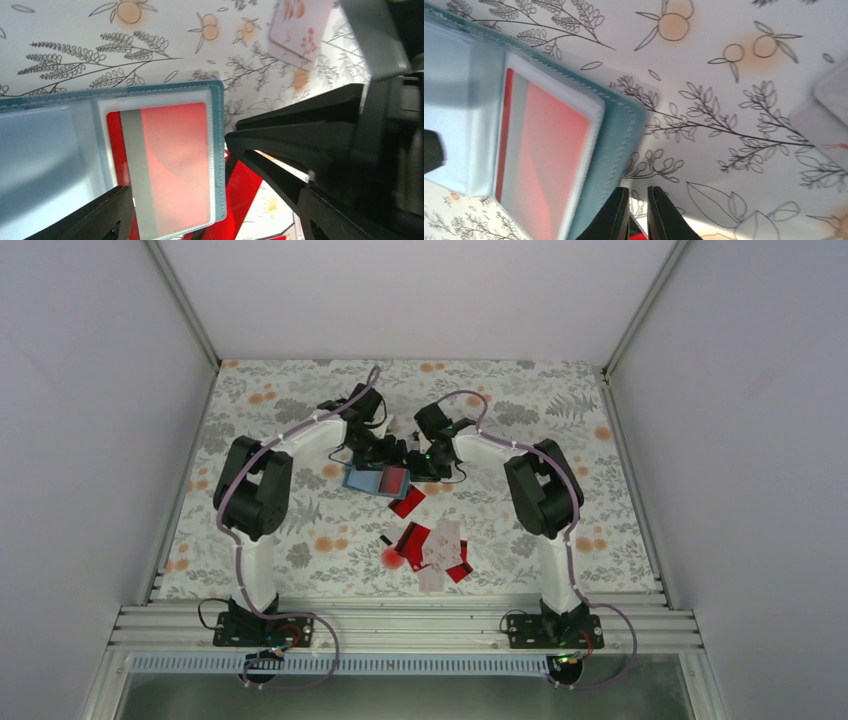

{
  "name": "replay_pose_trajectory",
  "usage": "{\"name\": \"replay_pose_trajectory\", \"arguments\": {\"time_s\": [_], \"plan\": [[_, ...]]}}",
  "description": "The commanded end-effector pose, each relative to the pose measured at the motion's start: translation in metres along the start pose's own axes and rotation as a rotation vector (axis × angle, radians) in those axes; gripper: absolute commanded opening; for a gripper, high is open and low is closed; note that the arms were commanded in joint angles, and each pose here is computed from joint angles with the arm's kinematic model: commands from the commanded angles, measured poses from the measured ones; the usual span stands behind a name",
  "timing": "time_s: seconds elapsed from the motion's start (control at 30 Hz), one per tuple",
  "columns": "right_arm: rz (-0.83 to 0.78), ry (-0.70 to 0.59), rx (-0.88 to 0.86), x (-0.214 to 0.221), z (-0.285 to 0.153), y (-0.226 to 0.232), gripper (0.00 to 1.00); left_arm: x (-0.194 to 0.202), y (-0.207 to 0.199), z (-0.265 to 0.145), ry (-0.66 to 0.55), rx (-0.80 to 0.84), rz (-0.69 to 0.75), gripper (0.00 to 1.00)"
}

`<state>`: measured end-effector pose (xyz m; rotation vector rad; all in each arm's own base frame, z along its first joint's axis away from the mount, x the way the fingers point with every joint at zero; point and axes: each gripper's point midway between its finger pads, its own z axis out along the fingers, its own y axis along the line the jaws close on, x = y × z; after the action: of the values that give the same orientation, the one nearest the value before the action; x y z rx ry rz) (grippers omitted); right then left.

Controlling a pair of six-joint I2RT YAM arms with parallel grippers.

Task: Put the credit cards into the card holder

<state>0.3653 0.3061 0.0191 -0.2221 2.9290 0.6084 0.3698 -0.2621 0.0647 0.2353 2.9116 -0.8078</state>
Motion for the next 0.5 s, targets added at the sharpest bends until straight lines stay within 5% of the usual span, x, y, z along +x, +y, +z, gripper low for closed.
{"name": "replay_pose_trajectory", "arguments": {"time_s": [0.0, 0.2, 0.47], "plan": [[-0.023, -0.045, 0.027, -0.006, -0.019, -0.006, 0.11, -0.010, -0.024, -0.020, -0.063, 0.056, 0.043, 0.83], [-0.043, -0.081, -0.013, -0.010, -0.046, 0.004, 0.11, -0.009, -0.007, -0.033, -0.090, -0.061, 0.046, 0.79], [-0.054, -0.092, -0.248, -0.010, -0.072, 0.050, 0.17, -0.001, 0.027, -0.051, -0.120, -0.237, 0.063, 0.60]]}}
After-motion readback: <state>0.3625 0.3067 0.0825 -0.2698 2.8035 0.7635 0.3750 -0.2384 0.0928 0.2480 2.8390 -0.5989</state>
